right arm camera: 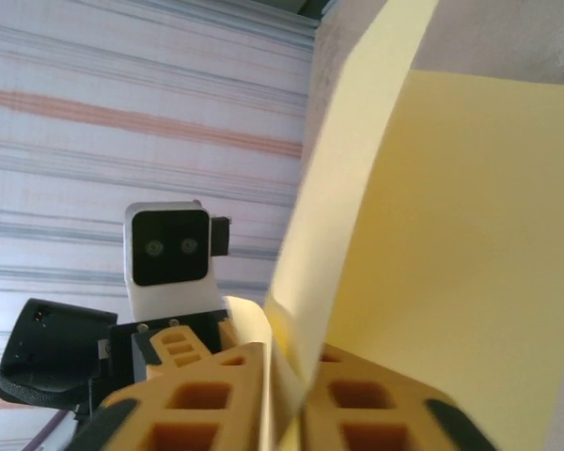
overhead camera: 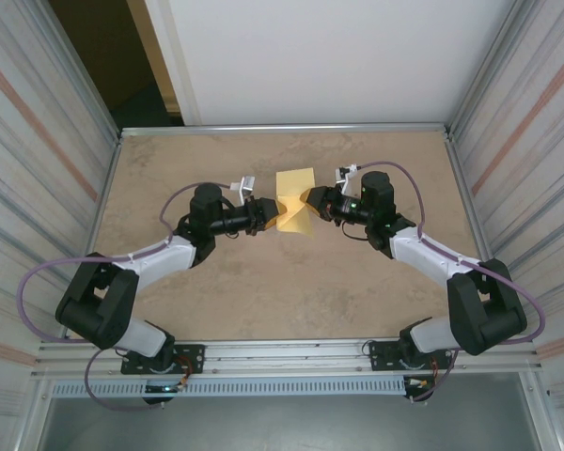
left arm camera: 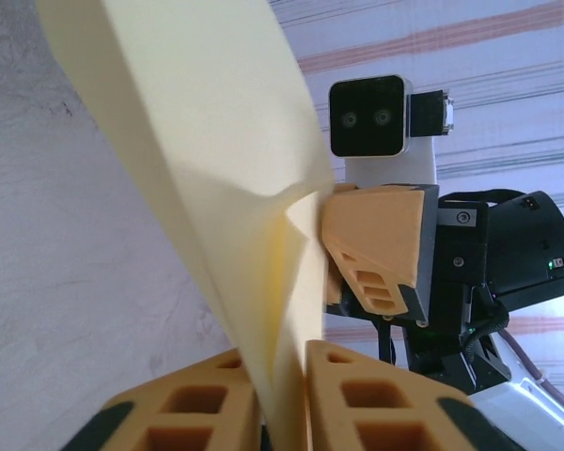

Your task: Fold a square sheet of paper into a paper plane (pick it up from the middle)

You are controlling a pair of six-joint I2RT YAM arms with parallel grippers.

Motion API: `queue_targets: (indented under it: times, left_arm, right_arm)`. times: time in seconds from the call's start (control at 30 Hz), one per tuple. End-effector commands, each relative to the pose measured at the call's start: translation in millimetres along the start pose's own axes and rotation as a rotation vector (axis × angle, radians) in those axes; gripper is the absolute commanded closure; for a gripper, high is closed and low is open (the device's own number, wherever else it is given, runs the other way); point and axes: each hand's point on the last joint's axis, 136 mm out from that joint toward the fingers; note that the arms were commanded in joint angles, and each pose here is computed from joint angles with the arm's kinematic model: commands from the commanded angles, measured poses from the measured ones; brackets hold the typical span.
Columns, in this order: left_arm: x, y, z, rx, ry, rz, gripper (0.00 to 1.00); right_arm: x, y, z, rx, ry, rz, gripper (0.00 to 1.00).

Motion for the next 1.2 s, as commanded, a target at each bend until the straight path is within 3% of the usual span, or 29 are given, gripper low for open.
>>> queue_targets:
  times: [0.0,0.27,0.5,0.63,0.97,1.17]
  left_arm:
    - [-5,-7,2,0.027,0.004,0.024,0.87]
    - [-3,17,-4,-0.116,0.016,0.060,0.93]
    - [2,62,-40,-0.595,0.062,0.222,0.93]
    - [-3,74,-65,-0.882,0.105,0.349,0.92]
    - [-40,83,-106,-1.501,0.193,0.630,0.92]
    - [-41,106,-103,-1.691,0.306,0.700,0.92]
  right_arm:
    - [-1,6,-7,-0.005,-0.002,-0.010,0.77]
    - [-11,-31,-32,0.198,-0.090,-0.016,0.49]
    - [-20,-70,-78,0.501,-0.195,-0.096,0.32]
    - [-25,-75,-95,0.590,-0.228,-0.148,0.24]
    - [-44,-83,-124,0.703,-0.315,-0.138,0.21]
    - [-46,-92,-136,0.729,-0.349,-0.097,0.21]
Point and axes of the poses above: each hand's point on the last joint's axis, 136 mm out from that joint toward the fingers, its own z axis out along the fingers, its own y axis along the line the jaws close on, x = y × z, and after that the axes turned 1 degree about z, right-handed
